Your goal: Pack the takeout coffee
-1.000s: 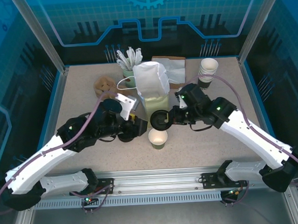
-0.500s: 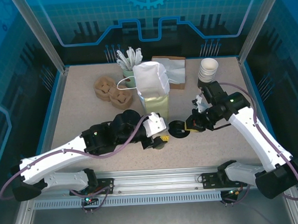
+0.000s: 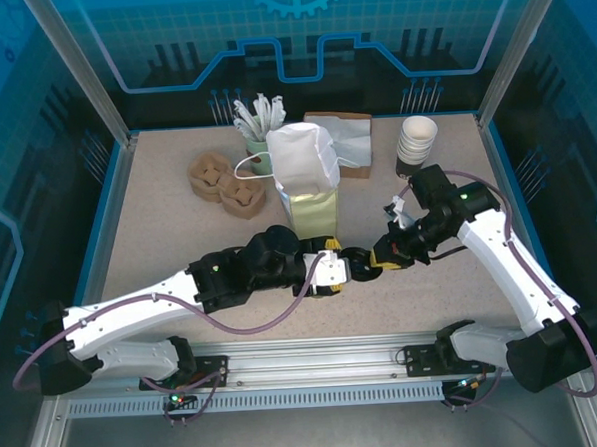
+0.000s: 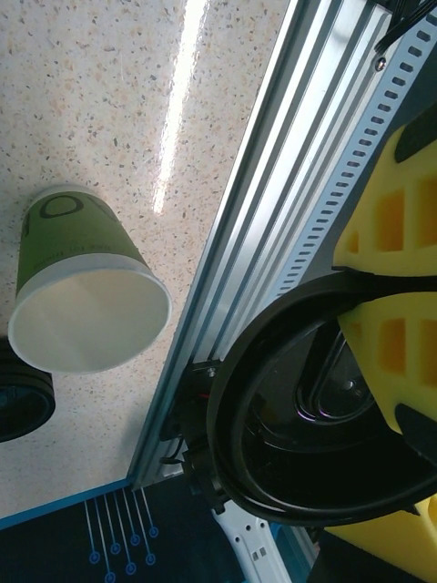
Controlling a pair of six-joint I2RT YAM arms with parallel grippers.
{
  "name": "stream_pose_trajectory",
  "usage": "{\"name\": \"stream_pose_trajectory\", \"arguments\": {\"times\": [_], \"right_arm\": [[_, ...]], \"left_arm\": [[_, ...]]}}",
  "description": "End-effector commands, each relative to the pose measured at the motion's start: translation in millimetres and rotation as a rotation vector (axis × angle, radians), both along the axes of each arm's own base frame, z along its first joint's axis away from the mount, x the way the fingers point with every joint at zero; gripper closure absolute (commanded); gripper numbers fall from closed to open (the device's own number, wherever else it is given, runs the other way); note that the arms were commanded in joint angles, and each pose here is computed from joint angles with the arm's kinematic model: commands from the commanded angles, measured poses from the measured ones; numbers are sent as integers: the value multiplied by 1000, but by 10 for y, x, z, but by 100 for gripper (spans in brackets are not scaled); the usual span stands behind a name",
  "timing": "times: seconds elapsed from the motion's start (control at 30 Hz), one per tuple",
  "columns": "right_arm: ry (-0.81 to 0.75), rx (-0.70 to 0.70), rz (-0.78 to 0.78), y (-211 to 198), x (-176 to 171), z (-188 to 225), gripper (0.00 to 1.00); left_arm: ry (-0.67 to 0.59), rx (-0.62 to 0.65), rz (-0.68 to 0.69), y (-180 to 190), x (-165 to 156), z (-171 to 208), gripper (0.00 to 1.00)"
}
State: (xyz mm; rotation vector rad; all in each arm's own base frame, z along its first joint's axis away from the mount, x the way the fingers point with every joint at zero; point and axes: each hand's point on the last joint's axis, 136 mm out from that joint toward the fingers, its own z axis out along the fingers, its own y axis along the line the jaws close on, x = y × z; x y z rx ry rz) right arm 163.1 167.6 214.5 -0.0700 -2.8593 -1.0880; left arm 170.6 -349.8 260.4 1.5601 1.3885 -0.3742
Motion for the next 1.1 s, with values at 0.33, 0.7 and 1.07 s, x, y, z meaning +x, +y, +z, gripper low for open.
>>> {"name": "stream_pose_trajectory", "arguments": {"times": [0.33,0.7,1.07], "right_arm": [[42,29,13,2,-85,-44,100],[48,33,24,7,-99,-45,100],[58,36,20,22,-69,-63,100]], "left_arm": [[-74,35,-44,-111,36,29,57],[-114,185,-88,-132,21,-145,58],[-137,221,-130,-152,-59,-180,65]]}}
